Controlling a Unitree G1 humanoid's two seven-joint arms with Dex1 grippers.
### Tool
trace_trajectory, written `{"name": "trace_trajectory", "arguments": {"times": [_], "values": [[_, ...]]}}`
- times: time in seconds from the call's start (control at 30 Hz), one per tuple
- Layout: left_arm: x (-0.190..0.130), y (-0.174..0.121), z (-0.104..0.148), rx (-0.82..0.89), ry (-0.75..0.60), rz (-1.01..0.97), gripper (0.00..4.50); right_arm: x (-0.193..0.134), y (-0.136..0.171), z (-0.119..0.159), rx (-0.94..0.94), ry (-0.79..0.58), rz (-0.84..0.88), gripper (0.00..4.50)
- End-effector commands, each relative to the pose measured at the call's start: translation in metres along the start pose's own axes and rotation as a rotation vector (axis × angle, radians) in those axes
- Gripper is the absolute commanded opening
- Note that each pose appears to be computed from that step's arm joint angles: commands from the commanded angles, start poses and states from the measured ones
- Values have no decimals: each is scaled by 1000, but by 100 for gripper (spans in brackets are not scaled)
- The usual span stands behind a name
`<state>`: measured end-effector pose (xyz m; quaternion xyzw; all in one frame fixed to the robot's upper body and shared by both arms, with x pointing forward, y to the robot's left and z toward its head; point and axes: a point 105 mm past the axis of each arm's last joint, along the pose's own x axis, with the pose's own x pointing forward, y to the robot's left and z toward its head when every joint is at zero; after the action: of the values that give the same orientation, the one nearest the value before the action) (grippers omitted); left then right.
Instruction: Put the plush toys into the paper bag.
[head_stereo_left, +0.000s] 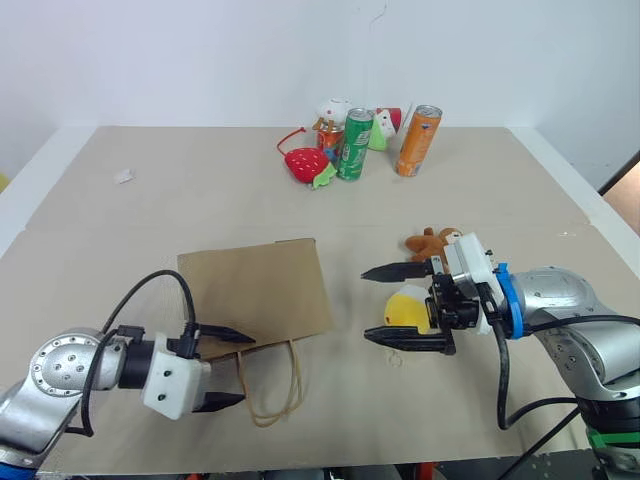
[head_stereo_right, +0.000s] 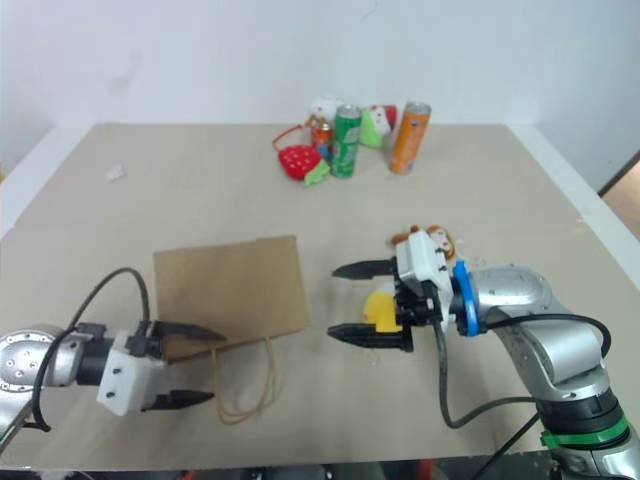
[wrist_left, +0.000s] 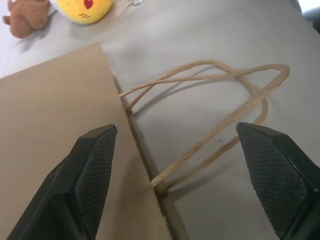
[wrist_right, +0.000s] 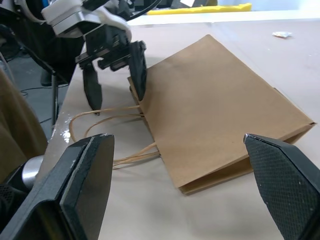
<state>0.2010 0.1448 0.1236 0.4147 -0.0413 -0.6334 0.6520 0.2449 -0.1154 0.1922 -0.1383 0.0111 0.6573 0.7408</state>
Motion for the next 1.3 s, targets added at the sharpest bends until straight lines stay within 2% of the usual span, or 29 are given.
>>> {"name": "trace_trajectory", "arguments": {"times": [0.03, 0.27, 0.53, 0.63, 0.67, 0.7, 0.77, 0.8, 0.83, 0.87, 1.07, 1.17, 1.3], "values": [[5, 2, 8, 39, -20, 21, 395, -8, 1, 9, -46, -2, -28, 450], [18, 1, 11, 57, -44, 21, 395, -11, 1, 6, -41, 6, -41, 450], [29, -8, 22, 78, -140, -24, 395, -12, 0, 2, -38, 15, -47, 450], [31, -8, 21, 82, -144, -33, 307, -13, 0, 1, -37, 20, -49, 450], [31, -8, 21, 83, -146, -32, 251, -13, 0, 0, -37, 22, -50, 450], [31, -5, 22, 74, -156, -16, 220, -13, 0, 0, -38, 25, -51, 450], [29, 2, 24, 62, -173, 14, 106, -14, 0, -1, -40, 29, -54, 450], [28, 6, 25, 58, -181, 25, 76, -14, -1, -1, -40, 30, -55, 450], [25, 12, 27, 47, -191, 49, 18, -15, -1, -1, -40, 30, -56, 450], [22, 17, 29, 37, -201, 68, 8, -15, 0, -2, -39, 31, -57, 450], [10, 53, 34, -14, -226, 191, 8, -15, -3, -3, -39, 29, -69, 450], [6, 81, 36, -40, -239, 295, 8, -10, -6, 2, -15, -6, -79, 450], [8, 100, 40, -46, -247, 373, 8, 1, -8, 6, 7, -42, -95, 450]]}}
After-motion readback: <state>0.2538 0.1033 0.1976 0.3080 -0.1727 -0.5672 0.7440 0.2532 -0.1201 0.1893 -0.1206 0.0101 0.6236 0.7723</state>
